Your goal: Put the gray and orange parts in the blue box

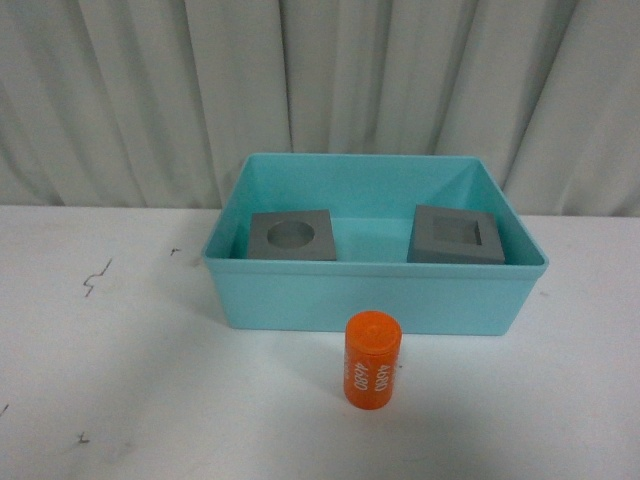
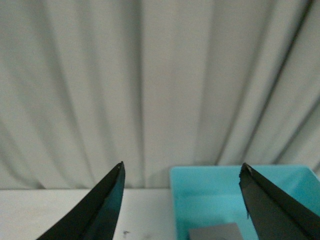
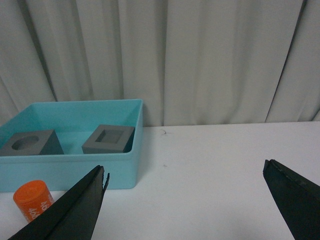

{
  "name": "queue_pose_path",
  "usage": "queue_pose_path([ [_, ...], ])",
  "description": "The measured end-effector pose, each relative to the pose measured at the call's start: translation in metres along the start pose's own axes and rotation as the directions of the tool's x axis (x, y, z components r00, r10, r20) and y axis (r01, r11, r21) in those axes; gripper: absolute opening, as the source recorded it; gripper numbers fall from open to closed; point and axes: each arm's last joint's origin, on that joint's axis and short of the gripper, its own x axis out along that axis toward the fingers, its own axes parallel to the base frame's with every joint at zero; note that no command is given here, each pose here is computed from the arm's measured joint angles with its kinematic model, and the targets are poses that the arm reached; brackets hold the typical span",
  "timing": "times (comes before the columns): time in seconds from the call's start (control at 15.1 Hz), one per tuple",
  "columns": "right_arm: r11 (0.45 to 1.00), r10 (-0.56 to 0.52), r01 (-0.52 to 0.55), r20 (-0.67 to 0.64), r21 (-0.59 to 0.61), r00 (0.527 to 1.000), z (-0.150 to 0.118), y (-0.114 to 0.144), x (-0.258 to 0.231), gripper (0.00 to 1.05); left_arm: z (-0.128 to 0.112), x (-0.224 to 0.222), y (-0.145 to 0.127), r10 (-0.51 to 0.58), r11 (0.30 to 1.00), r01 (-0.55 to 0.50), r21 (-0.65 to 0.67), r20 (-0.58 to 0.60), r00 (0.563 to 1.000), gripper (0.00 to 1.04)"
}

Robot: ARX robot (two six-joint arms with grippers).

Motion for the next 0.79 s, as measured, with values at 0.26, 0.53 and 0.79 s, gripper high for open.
queue_pose_path([
  [0.26, 1.0, 0.0, 0.0, 0.001, 0.0, 1.0, 0.0, 0.0, 0.0, 0.98, -0.01, -0.015, 0.017, 0.033, 0.999, -0.032, -0.008, 0.059, 0.998, 0.58],
  [0.53, 1.0, 0.0, 0.0, 0.0, 0.0, 1.0, 0.0, 0.0, 0.0, 0.98, -0.074, -0.072, 0.055, 0.018, 1.0, -0.018, 0.009, 0.028, 0.999, 0.01],
  [0.79, 1.0, 0.0, 0.0, 0.0, 0.0, 1.0, 0.0, 0.0, 0.0, 0.98, -0.098, -0.105, 0.072, 0.017, 1.0, -0.017, 0.013, 0.024, 1.0, 0.02],
])
